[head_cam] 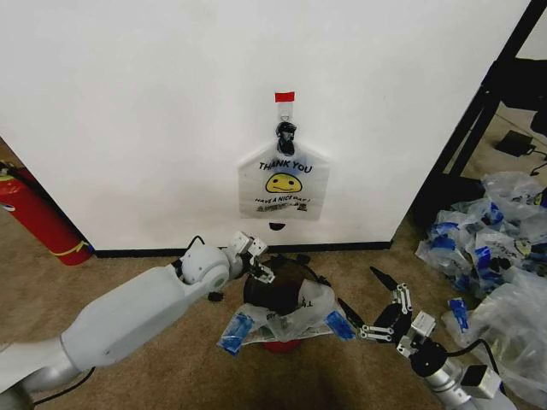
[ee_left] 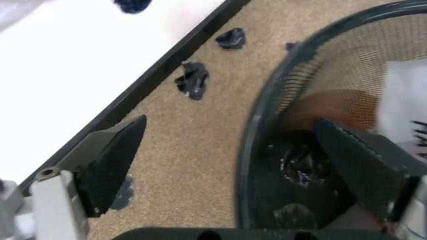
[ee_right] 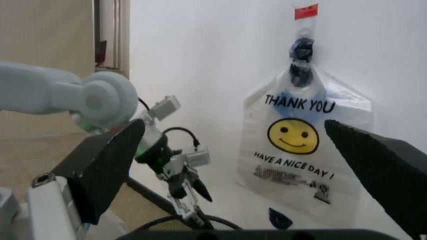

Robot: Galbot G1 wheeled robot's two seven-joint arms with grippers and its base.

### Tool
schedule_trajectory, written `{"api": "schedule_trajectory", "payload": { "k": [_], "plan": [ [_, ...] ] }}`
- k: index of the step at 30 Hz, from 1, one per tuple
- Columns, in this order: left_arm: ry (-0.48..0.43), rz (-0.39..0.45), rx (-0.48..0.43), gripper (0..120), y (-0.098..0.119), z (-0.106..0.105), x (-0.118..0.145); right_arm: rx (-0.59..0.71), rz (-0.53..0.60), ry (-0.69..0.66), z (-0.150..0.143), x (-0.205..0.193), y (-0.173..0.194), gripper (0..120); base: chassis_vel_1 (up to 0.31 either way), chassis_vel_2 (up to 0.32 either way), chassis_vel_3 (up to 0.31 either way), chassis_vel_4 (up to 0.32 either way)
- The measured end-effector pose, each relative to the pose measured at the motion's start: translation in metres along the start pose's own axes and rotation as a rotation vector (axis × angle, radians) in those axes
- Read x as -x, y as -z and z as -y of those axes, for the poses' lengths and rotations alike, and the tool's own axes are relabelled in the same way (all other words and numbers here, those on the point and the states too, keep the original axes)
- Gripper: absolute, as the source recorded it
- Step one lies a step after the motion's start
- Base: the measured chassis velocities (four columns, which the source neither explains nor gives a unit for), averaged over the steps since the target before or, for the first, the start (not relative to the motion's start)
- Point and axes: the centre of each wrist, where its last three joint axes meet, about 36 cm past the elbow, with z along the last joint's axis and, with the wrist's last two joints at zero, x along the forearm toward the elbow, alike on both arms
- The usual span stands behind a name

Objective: Pick up the garbage bag from the wall and place it over the trash bin.

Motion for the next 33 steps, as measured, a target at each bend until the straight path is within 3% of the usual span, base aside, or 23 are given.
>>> {"api": "schedule_trajectory", "payload": {
  "k": [11, 14, 16, 22, 26, 30, 33],
  "plan": [
    [-0.003, -0.036, -0.036, 55, -0.012, -0.002, 0.015, -0.003, 0.005, 0.006, 0.000, 0.003, 0.001, 100, 0.000, 0.000, 0.000, 0.000],
    [0.013, -0.042, -0.046, 43, -0.015, 0.005, 0.016, -0.002, 0.007, 0.005, -0.001, 0.004, 0.001, 100, 0.000, 0.000, 0.000, 0.000],
    [0.016, -0.043, -0.049, 41, -0.016, 0.006, 0.016, -0.002, 0.008, 0.004, -0.001, 0.004, 0.001, 100, 0.000, 0.000, 0.000, 0.000],
    [0.061, -0.049, -0.125, 14, -0.016, 0.028, 0.010, 0.001, 0.009, 0.003, -0.004, 0.003, 0.001, 100, 0.000, 0.000, 0.000, 0.000],
    [0.053, -0.048, -0.189, 5, -0.017, 0.042, -0.002, -0.001, 0.013, 0.004, -0.004, 0.003, 0.002, 100, 0.000, 0.000, 0.000, 0.000],
    [0.060, -0.054, -0.331, 4, -0.022, 0.057, -0.032, -0.003, 0.021, 0.005, -0.004, 0.005, 0.002, 100, 0.000, 0.000, 0.000, 0.000],
    [0.063, -0.051, -0.367, 4, -0.024, 0.058, -0.043, -0.002, 0.022, 0.005, -0.003, 0.006, 0.001, 100, 0.000, 0.000, 0.000, 0.000]
  ]
}}
